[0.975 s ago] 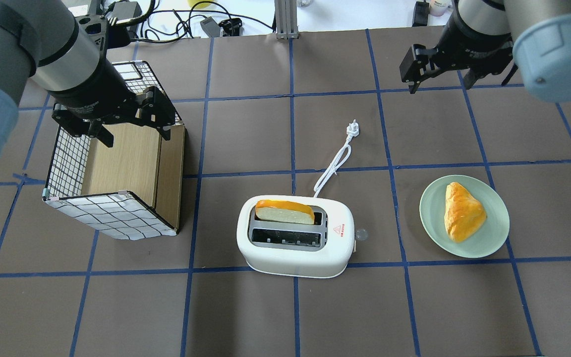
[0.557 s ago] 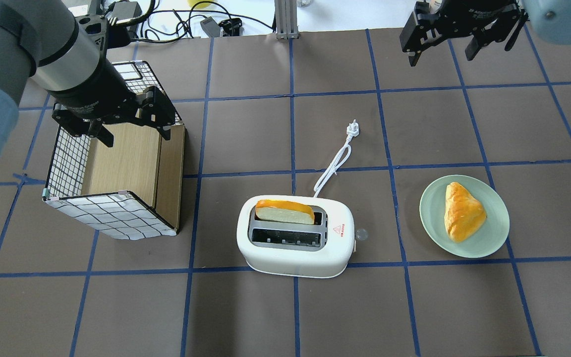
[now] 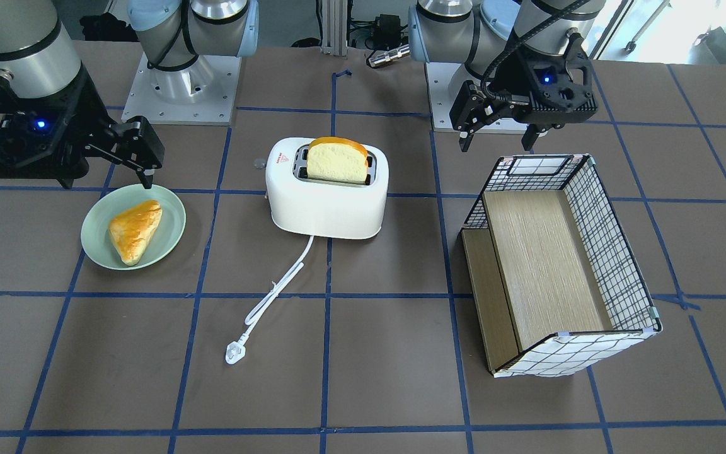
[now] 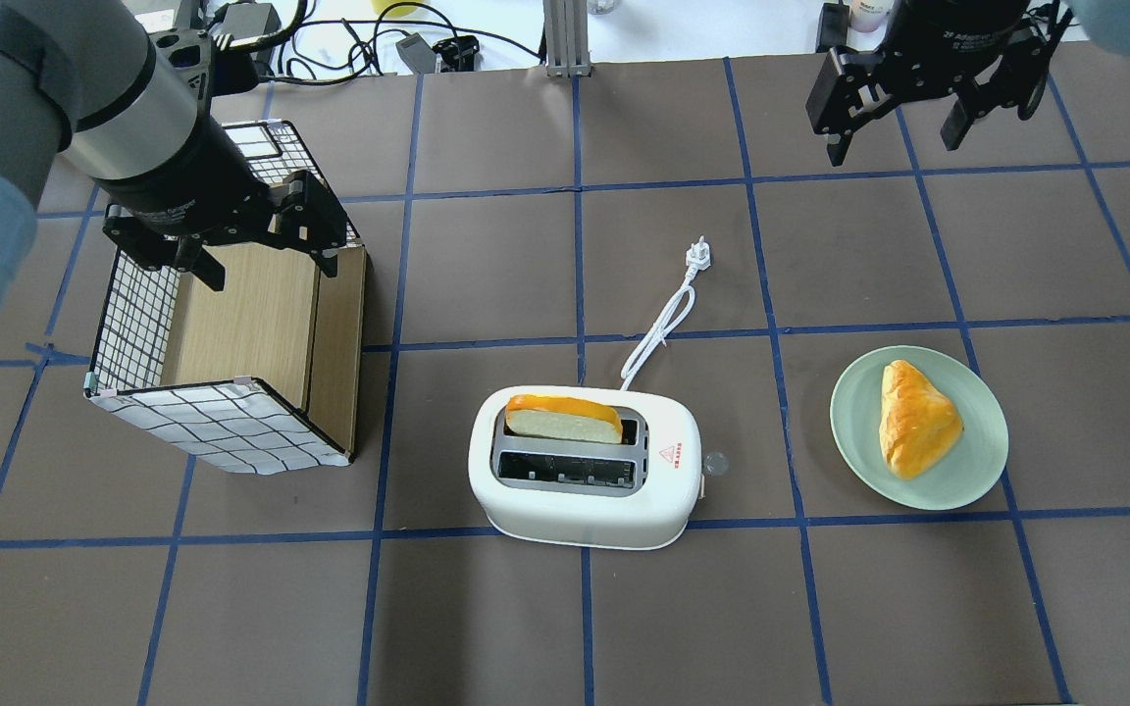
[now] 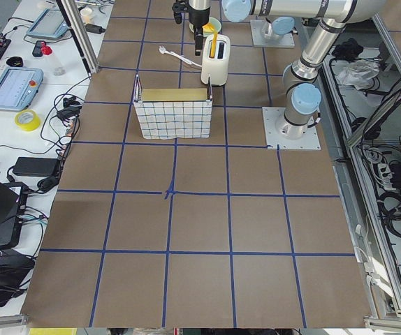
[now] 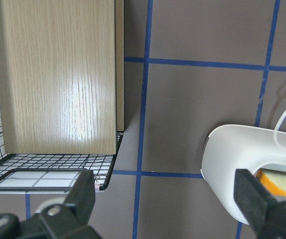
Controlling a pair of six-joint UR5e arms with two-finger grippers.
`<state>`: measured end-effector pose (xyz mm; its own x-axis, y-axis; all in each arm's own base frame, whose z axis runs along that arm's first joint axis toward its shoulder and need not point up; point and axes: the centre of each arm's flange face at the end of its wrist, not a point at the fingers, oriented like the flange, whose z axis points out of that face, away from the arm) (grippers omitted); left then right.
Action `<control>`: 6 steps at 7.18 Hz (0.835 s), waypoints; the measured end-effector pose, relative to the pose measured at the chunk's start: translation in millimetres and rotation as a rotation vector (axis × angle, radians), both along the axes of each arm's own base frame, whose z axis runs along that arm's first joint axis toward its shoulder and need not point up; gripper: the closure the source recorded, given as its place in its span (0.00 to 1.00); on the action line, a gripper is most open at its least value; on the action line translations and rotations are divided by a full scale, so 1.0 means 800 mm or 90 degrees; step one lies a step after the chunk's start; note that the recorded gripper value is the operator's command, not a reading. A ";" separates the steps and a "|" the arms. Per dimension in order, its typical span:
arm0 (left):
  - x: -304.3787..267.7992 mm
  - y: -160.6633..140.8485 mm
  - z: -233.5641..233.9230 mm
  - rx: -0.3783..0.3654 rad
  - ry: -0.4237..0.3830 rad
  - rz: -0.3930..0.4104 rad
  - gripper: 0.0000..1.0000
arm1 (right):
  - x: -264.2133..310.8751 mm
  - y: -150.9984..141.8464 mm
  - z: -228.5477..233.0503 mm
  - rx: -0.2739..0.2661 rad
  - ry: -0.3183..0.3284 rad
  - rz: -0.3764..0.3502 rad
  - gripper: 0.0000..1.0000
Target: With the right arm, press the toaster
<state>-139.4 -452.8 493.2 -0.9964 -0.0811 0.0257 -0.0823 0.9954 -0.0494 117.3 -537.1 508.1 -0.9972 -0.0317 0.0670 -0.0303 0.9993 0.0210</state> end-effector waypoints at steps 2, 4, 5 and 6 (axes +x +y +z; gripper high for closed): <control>0.000 0.000 0.000 0.000 0.000 0.000 0.00 | -0.001 0.025 0.016 0.008 0.005 -0.038 0.00; 0.000 0.000 0.000 0.000 0.000 0.000 0.00 | -0.001 0.048 0.045 -0.020 0.006 -0.045 0.00; 0.000 0.000 0.000 0.000 0.000 0.000 0.00 | -0.001 0.053 0.052 -0.032 0.005 -0.048 0.00; 0.000 0.000 0.000 0.000 0.000 0.000 0.00 | -0.001 0.053 0.051 -0.042 0.001 -0.050 0.00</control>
